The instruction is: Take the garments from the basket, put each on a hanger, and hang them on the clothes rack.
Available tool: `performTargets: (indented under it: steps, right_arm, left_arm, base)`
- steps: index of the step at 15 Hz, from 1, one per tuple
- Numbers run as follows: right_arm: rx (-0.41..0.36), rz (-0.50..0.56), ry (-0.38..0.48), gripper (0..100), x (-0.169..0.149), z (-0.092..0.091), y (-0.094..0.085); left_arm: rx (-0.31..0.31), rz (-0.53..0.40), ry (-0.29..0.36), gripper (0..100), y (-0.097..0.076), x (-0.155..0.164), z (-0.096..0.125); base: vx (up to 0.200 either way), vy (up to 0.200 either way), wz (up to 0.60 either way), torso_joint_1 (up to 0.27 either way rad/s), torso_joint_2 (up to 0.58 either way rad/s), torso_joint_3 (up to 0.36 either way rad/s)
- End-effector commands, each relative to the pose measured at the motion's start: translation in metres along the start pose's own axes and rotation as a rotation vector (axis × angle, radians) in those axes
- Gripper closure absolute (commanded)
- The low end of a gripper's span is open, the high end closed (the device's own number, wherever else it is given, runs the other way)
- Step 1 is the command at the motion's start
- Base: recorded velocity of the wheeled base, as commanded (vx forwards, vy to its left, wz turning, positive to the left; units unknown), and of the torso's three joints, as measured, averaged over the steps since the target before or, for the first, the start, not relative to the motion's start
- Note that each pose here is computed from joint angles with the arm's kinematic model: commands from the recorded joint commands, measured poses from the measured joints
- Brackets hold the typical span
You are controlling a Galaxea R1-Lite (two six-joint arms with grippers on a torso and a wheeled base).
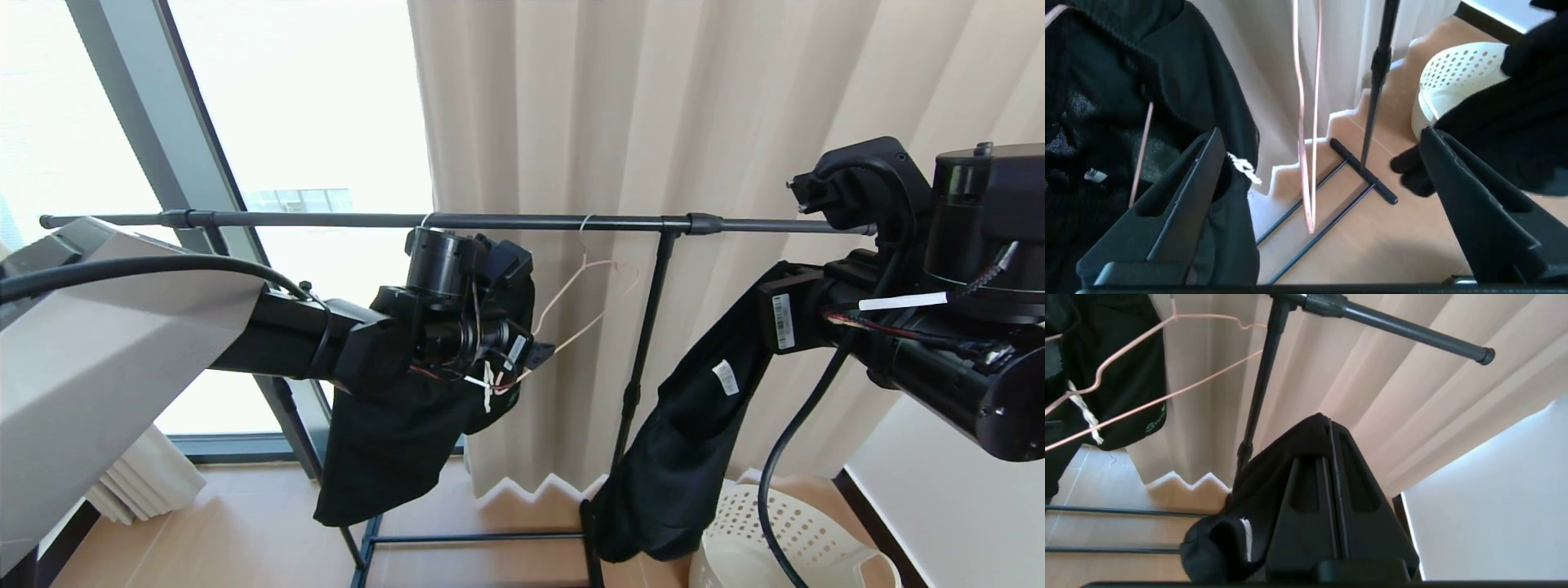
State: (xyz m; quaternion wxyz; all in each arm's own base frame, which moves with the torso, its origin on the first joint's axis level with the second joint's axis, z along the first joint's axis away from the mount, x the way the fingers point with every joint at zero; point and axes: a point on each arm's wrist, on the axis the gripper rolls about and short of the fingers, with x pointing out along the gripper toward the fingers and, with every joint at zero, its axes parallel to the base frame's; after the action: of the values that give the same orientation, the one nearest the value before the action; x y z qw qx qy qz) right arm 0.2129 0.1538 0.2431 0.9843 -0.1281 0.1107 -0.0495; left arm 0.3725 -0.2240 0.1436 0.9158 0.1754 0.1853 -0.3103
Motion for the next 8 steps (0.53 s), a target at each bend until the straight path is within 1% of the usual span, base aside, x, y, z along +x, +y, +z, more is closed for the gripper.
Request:
performTargets:
  steps: [1, 5, 8]
  right_arm:
    - [-0.009, 0.001, 0.008, 100, 0.003, -0.002, 0.003]
    - [-0.007, 0.001, 0.006, 100, 0.005, 0.0, 0.005]
    - [-0.012, 0.003, -0.007, 100, 0.008, 0.007, 0.007]
  left_arm:
    - [-0.011, 0.016, 0.008, 0, 0.0, 0.015, -0.003]
    - [-0.018, 0.031, -0.007, 0, -0.001, 0.04, -0.002]
    - [-0.018, 0.036, -0.022, 0, 0.0, 0.053, -0.002]
  base:
    - [0.0, 0.0, 0.0, 0.0, 0.0, 0.0]
    - [0.0, 0.0, 0.0, 0.0, 0.0, 0.0]
    - [0.0, 0.0, 0.0, 0.0, 0.0, 0.0]
